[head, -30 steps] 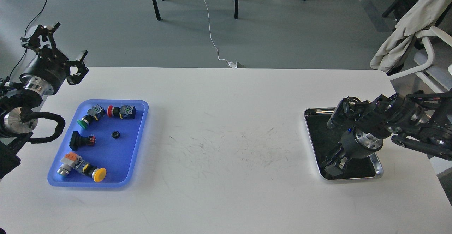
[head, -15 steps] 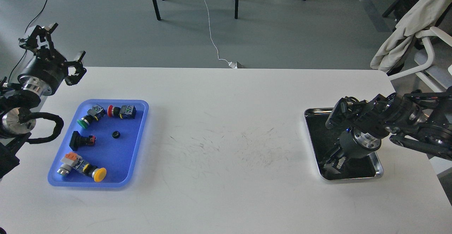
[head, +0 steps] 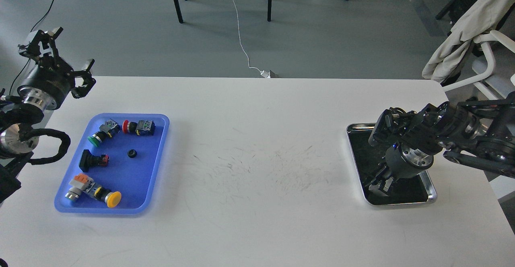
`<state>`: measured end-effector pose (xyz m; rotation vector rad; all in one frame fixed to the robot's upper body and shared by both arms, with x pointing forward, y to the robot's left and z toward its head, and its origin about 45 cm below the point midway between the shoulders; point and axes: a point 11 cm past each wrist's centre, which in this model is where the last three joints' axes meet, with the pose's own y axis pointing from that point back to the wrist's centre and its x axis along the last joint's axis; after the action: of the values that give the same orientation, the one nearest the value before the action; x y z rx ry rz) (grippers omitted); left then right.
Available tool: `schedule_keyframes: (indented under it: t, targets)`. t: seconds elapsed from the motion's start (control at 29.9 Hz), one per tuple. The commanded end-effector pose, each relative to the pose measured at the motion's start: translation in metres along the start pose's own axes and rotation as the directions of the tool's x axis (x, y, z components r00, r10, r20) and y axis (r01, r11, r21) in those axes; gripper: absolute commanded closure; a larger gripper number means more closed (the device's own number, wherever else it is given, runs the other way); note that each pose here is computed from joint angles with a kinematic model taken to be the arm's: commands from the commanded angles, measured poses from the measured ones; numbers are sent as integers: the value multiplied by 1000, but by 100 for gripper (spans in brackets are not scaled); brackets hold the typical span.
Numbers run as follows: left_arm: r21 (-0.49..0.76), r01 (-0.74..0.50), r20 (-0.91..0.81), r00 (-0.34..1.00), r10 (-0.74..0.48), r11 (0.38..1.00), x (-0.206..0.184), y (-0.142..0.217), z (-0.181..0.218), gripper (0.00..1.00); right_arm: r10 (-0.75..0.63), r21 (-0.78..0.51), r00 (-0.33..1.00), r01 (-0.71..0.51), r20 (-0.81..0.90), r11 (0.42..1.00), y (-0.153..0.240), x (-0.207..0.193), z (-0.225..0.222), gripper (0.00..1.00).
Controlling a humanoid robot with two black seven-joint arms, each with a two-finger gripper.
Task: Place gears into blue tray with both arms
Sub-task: 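Close the right gripper around the black ring in the metal tray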
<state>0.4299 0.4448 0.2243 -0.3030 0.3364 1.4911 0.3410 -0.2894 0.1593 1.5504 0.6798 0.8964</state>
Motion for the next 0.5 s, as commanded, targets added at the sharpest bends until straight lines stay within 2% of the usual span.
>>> schedule_keyframes:
  t: [0.0, 0.2, 0.47]
  targets:
    - [0, 0, 0, 1000, 0, 1000, 0, 0, 0, 2, 2, -4, 1000, -2, -6, 1000, 2, 3, 1, 57]
    - [0, 0, 0, 1000, 0, 1000, 0, 0, 0, 2, -24, -7, 1000, 23, -11, 1000, 3, -3, 1, 51]
    - [0, -10, 4, 1000, 10, 1000, 4, 1, 0, 2, -25, 11, 999, 26, -28, 1000, 1, -1, -6, 49]
